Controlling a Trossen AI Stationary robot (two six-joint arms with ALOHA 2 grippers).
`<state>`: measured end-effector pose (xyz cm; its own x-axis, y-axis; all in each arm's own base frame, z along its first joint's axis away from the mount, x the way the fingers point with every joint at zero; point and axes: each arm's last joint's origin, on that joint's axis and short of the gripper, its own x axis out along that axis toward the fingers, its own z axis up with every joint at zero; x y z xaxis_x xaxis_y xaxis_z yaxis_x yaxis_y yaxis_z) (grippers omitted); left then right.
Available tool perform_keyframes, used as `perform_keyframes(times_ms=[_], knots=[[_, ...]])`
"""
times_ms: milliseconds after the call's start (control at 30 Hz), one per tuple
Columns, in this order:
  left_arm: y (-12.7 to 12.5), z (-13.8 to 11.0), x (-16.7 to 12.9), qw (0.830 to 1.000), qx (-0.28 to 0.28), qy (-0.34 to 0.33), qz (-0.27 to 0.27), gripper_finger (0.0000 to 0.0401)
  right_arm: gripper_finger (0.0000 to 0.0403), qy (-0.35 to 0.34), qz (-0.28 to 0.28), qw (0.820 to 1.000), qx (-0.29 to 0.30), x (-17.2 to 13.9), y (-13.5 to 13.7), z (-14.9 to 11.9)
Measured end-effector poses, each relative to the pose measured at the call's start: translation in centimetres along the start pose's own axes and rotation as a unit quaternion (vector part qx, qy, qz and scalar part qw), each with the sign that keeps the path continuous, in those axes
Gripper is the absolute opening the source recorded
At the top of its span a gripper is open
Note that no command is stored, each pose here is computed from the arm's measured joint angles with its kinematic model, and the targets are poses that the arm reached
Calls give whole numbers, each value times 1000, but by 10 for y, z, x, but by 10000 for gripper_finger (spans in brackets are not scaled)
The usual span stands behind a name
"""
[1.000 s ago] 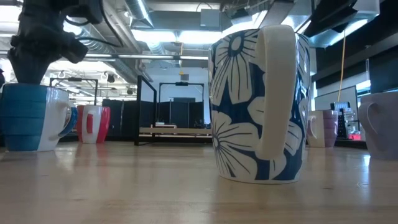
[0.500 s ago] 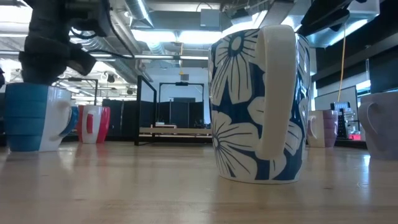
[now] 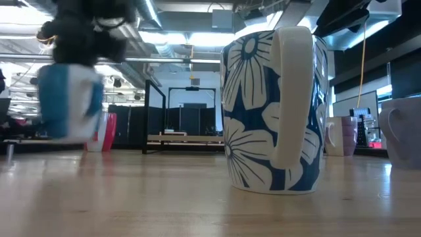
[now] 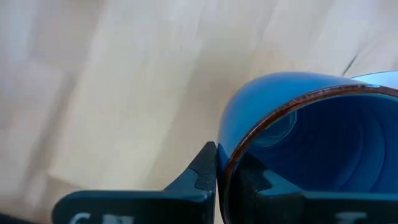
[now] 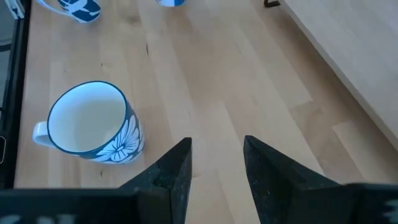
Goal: Place coffee mugs
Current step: Put the blue mug on the shelf
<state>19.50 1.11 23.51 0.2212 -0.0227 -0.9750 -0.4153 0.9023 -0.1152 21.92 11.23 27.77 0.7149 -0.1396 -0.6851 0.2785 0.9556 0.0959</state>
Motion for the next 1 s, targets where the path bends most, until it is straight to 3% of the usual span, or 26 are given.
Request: perform_keyframes(times_ms=[233, 600, 767, 1000], knots=[[-19, 45, -25, 995, 99, -23, 5, 12, 133, 10, 7, 1000, -2, 0, 0, -1], [-51, 107, -18, 970, 239, 6, 31, 12, 133, 12, 6, 1000, 10, 0, 0, -1], [-66, 119, -7, 953, 300, 21, 31, 12, 133, 14, 4, 1000, 9, 0, 0, -2], [-70, 125, 11, 940, 338, 45, 34, 12, 133, 14, 4, 1000, 14, 0, 0, -2]])
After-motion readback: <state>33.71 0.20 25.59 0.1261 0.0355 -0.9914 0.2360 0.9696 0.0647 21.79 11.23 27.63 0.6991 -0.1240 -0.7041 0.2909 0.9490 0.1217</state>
